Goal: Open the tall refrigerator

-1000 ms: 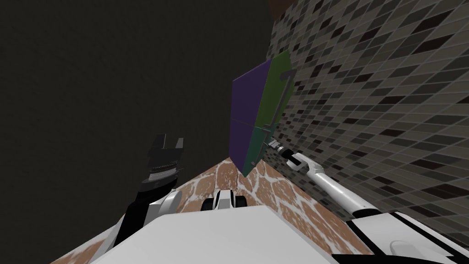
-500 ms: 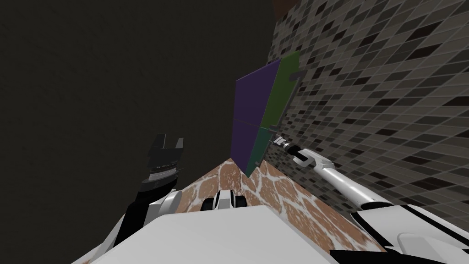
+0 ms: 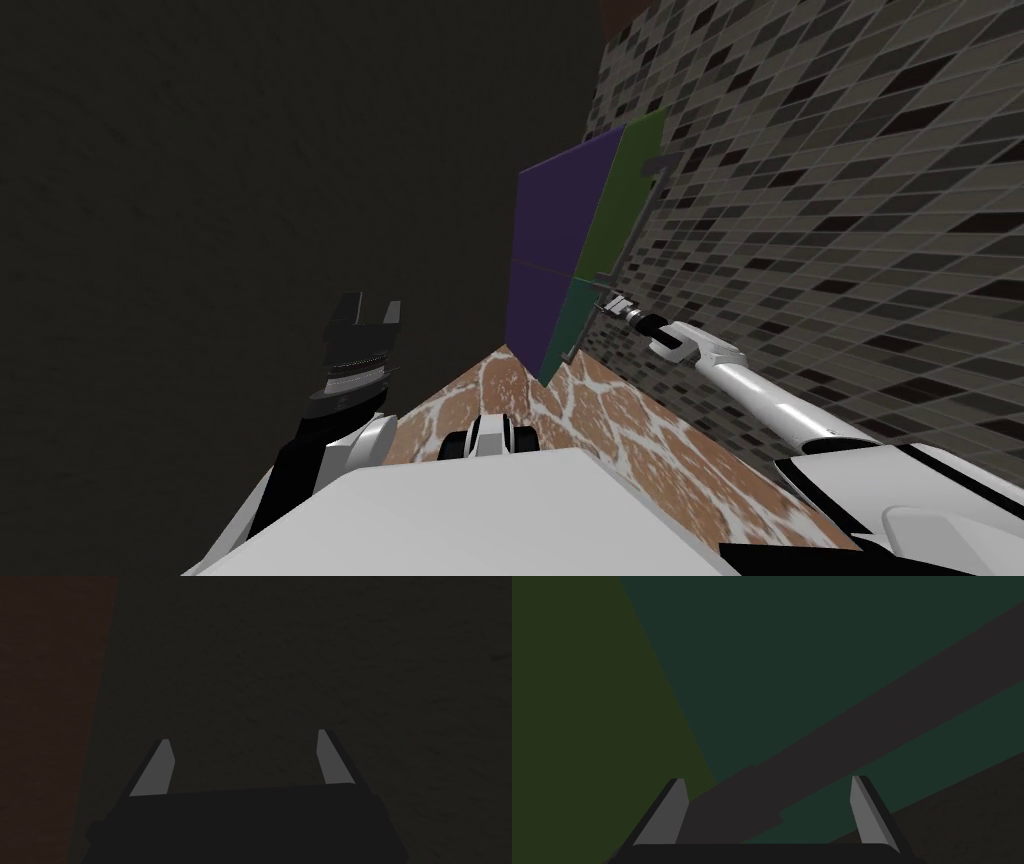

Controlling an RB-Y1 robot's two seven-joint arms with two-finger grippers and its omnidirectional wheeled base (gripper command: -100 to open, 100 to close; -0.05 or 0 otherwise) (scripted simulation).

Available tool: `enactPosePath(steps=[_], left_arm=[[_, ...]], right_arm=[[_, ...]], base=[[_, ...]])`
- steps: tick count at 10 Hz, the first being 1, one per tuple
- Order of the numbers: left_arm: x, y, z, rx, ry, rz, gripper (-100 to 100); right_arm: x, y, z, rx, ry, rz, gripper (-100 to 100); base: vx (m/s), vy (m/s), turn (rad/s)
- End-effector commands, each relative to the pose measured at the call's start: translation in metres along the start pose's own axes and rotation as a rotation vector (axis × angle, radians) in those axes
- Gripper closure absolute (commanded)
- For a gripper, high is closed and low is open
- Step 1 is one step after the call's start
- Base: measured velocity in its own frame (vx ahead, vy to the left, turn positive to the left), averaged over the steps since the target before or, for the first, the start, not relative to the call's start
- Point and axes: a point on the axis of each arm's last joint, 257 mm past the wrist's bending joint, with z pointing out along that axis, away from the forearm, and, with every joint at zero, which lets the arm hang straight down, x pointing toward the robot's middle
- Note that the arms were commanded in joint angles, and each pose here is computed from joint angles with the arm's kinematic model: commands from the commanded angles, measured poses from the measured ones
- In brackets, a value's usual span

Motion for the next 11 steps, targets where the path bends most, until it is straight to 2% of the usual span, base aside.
enactPosePath(steps=[1,2,3,6,11], left_arm=[[0.0,0.0,0.0,0.0,0.0,0.0,0],[0.0,0.0,0.0,0.0,0.0,0.0,0],[0.0,0.0,0.0,0.0,0.0,0.0,0],[0.0,0.0,0.0,0.0,0.0,0.0,0],[0.0,0.0,0.0,0.0,0.0,0.001,0]], right_arm=[[-0.011,0.007,0.001,-0.021,-0.031,0.0,100],[-0.022,0.014,0.001,-0.042,-0.063,-0.001,100],[-0.022,0.014,0.001,-0.042,-0.063,-0.001,100],[-0.056,0.035,0.0,-0.108,-0.158,-0.003,100],[-0.109,0.072,-0.011,-0.22,-0.315,0.0,100]], base=[[-0.066,-0.129,0.004],[-0.09,-0.282,0.025],[-0.089,-0.286,0.017],[-0.102,-0.344,-0.01],[-0.104,-0.397,0.004]])
